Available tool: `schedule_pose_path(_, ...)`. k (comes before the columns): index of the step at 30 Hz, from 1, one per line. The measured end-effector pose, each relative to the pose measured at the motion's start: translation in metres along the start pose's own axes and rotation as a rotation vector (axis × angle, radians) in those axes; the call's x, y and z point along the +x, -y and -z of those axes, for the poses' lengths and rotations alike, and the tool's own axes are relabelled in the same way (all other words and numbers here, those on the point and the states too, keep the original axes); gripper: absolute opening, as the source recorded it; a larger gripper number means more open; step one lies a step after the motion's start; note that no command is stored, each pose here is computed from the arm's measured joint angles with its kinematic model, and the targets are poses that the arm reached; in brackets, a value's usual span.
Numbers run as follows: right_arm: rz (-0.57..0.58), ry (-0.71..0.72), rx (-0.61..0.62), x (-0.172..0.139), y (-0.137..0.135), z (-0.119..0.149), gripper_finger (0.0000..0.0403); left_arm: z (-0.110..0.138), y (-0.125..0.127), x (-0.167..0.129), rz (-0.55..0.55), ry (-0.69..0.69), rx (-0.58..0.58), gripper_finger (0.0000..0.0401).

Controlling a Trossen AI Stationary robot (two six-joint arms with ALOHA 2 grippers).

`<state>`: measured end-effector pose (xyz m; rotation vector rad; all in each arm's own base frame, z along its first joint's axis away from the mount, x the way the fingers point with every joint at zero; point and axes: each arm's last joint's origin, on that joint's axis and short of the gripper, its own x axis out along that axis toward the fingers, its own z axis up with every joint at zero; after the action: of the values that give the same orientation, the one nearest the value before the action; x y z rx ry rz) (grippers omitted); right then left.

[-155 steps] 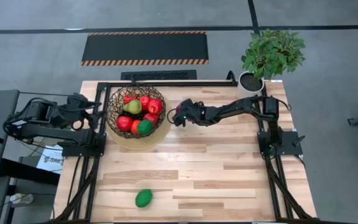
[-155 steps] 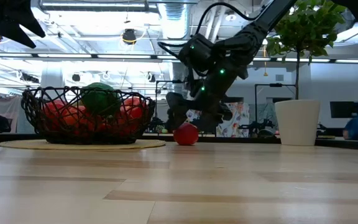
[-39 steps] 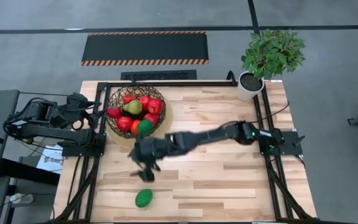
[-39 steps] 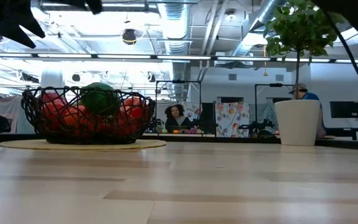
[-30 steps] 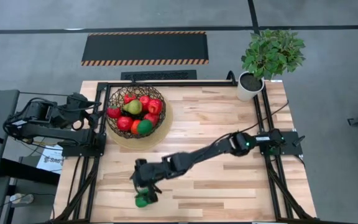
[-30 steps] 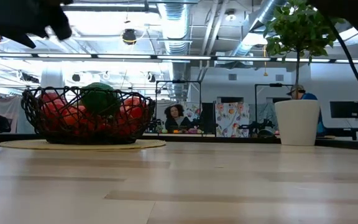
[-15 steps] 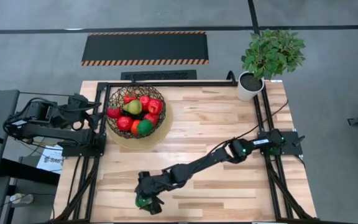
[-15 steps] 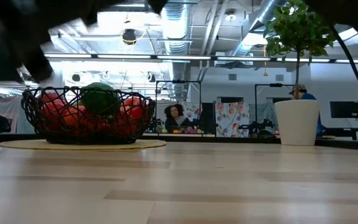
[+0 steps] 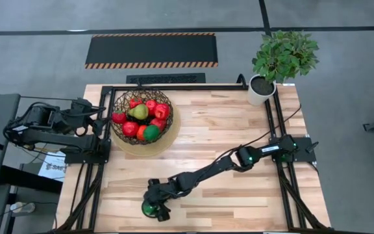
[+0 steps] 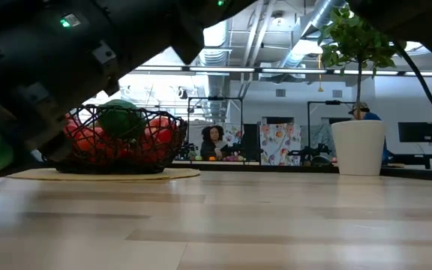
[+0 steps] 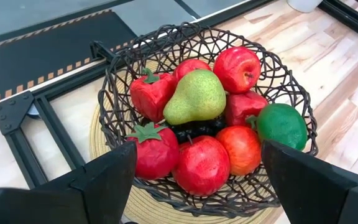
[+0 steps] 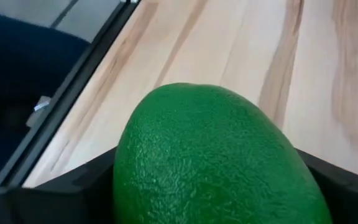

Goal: Build produce basket
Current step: Put the green lime into the black wire basket

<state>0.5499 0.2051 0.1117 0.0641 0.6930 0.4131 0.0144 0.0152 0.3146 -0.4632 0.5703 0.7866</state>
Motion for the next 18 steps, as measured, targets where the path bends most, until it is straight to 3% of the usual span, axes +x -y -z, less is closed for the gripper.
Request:
schedule_pose_path(5,0.033,-0.024,-0.031,-0.009,0.003,-0.006,0.0321,0.000,0.000,0.000,0.000,-0.001,-0.002,0.0330)
schedule_pose_path(10,0.050,0.002,-0.032,-0.028,0.010,-0.025,0.0322,0.000,0.000,0.000,0.007,-0.007,-0.002,0.0330)
schedule_pose_path(18,0.130,0.149,-0.126,-0.102,0.032,-0.089,0.0330,0.000,0.000,0.000,0.006,-0.007,-0.002,0.0330)
